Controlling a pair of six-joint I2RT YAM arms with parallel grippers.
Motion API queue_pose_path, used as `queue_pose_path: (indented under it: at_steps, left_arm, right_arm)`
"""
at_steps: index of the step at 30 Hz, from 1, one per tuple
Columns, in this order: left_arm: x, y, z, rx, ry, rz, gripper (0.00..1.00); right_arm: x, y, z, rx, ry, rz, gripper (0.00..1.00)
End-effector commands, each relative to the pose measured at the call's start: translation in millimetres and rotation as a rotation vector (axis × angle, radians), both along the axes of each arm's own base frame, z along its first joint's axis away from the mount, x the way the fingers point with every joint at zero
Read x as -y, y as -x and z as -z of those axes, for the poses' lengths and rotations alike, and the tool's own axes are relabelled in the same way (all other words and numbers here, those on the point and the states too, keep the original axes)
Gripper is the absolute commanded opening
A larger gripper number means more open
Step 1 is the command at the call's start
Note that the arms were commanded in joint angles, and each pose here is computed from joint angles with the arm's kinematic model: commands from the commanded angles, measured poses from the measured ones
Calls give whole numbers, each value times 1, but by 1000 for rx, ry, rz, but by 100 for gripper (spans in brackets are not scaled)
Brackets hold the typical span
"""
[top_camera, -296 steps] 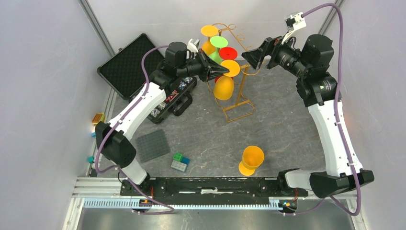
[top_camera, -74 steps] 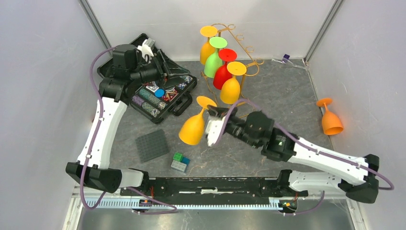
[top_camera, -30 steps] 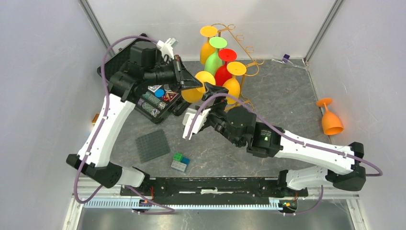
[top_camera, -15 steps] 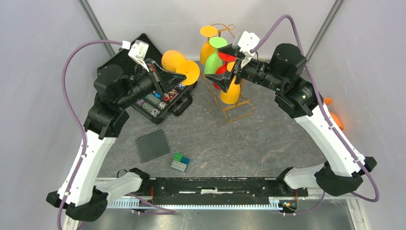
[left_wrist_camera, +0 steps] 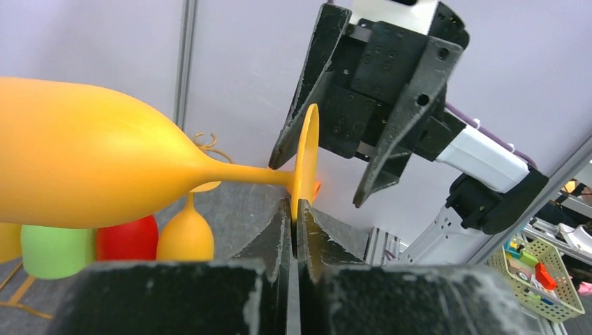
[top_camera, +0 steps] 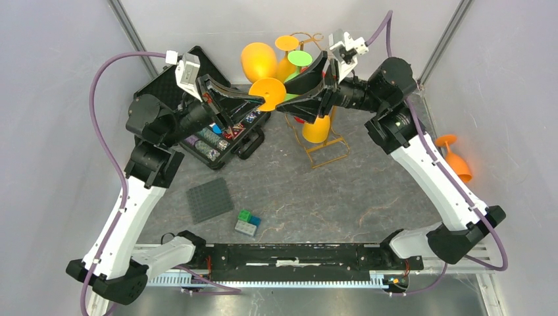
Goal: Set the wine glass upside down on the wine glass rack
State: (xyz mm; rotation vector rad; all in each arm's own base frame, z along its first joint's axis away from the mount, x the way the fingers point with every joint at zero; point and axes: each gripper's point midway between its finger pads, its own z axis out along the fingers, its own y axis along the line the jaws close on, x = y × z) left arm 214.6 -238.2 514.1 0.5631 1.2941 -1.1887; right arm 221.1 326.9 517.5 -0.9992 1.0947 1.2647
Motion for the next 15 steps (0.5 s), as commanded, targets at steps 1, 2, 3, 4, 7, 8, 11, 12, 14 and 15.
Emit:
queue_pose_path:
  at_steps: [1,2,3,4,7,8,11,12,14,15]
  left_arm:
    - [2,13,-18,128,20,52,2]
    - [3,14,-18,124,20,60,2]
    - [4,14,-17,122,20,68,2]
    - [5,15,-17,120,20,76,2]
    - [6,13,-14,105,20,83,2]
    - [6,13,-13,103,19,82,4]
    - [4,9,-12,108,15,51,47]
    - [3,7,-11,112,14,36,61]
    - [-2,1,-8,97,11,-16,90]
    - [-5,-3,-6,91,10,-46,96]
  right_arm:
    - [4,7,-25,-14,-91,-54,51]
    - [2,6,-25,-29,-95,-63,46]
    - [1,6,-25,-38,-100,-73,38]
    - [0,5,-25,-51,-106,-81,29]
    - [-4,1,-24,-83,-110,-94,0]
    - [-3,-1,-25,-88,-112,-88,0]
    - [2,-14,-32,-82,-137,-33,0]
    - [7,-20,-36,-72,-147,-3,0]
    - [18,-36,-42,-51,-163,77,0]
    - [25,-47,-46,-42,-171,124,0]
